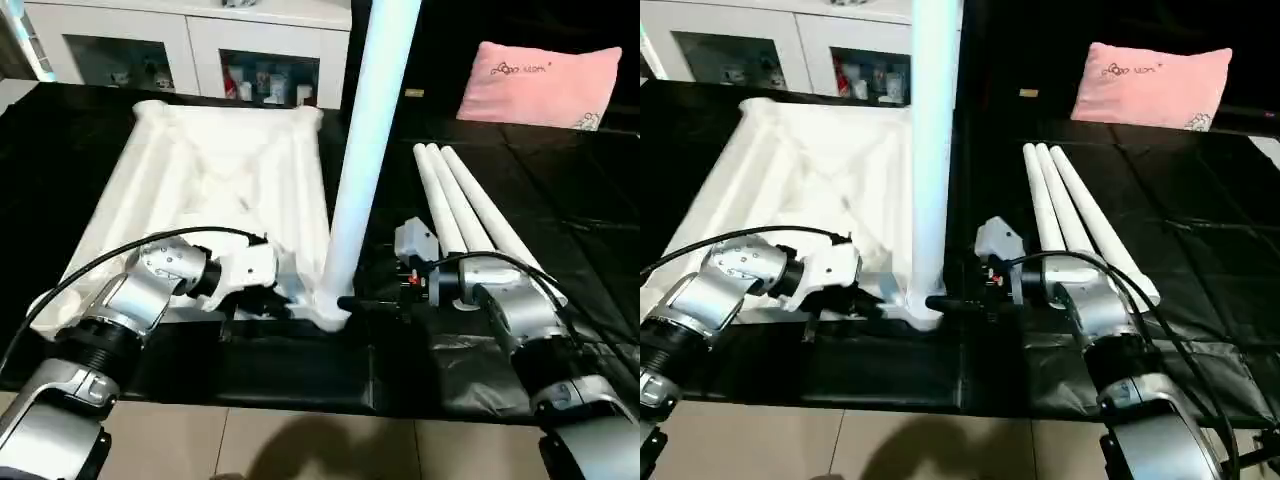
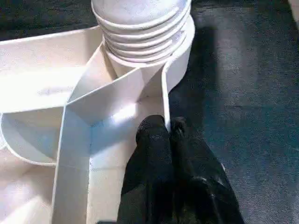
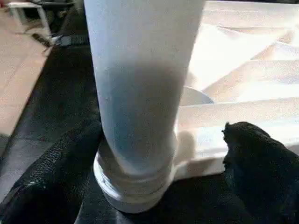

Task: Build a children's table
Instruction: Rotate leg to tighten

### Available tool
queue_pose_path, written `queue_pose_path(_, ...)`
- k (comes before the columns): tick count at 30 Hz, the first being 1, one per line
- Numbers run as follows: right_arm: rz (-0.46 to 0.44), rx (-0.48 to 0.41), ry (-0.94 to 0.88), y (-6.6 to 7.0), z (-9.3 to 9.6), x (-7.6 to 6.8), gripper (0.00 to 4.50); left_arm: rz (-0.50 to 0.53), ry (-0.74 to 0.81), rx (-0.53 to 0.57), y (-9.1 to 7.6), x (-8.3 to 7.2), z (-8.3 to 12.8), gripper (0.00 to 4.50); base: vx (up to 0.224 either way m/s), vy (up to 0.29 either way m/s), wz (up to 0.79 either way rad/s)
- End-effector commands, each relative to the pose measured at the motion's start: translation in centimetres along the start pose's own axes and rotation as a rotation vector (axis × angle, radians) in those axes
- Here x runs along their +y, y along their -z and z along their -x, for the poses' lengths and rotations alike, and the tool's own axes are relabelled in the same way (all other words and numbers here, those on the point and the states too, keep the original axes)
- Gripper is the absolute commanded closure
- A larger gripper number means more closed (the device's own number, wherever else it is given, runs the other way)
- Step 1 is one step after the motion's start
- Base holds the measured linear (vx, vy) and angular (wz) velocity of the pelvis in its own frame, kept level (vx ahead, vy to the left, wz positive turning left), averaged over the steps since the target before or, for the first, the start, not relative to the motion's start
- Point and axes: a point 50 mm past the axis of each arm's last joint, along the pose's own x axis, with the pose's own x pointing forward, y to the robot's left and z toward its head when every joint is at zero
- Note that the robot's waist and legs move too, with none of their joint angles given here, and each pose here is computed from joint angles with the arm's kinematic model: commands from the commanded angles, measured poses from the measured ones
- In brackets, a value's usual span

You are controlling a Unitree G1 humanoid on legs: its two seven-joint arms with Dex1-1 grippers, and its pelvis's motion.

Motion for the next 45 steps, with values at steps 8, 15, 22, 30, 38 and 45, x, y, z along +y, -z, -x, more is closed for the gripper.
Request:
queue_pose_path(8, -0.020, 0.011, -0.115, 0.5, -0.2, 0.4, 0.60, -0.045, 0.162, 0.054, 0.2, -1.5, -1.8, 4.50, 0.000, 0.000, 0.00)
queue_pose_path(15, -0.053, 0.011, -0.140, 1.1, -0.6, 0.6, 1.34, -0.058, 0.184, 0.057, 0.0, -1.6, -1.9, 4.50, 0.000, 0.000, 0.00)
queue_pose_path(22, -0.069, 0.005, -0.149, 1.3, -0.6, 0.7, 1.71, -0.064, 0.196, 0.062, 0.0, -1.6, -2.0, 4.50, 0.000, 0.000, 0.00)
queue_pose_path(30, -0.112, -0.007, -0.163, 2.2, -0.4, 1.5, 1.76, -0.024, 0.189, 0.053, 0.3, -1.6, -2.1, 4.50, 0.000, 0.000, 0.00)
queue_pose_path(38, -0.293, -0.040, 0.088, 3.9, -2.0, 1.9, 1.76, 0.238, -0.070, -0.120, -0.5, 0.0, -2.2, 4.50, 0.000, 0.000, 0.00)
queue_pose_path(45, -0.477, -0.066, 0.371, 3.8, -6.3, 1.4, 1.77, 0.443, -0.334, -0.196, -2.5, 2.0, -3.4, 4.50, 0.000, 0.000, 0.00)
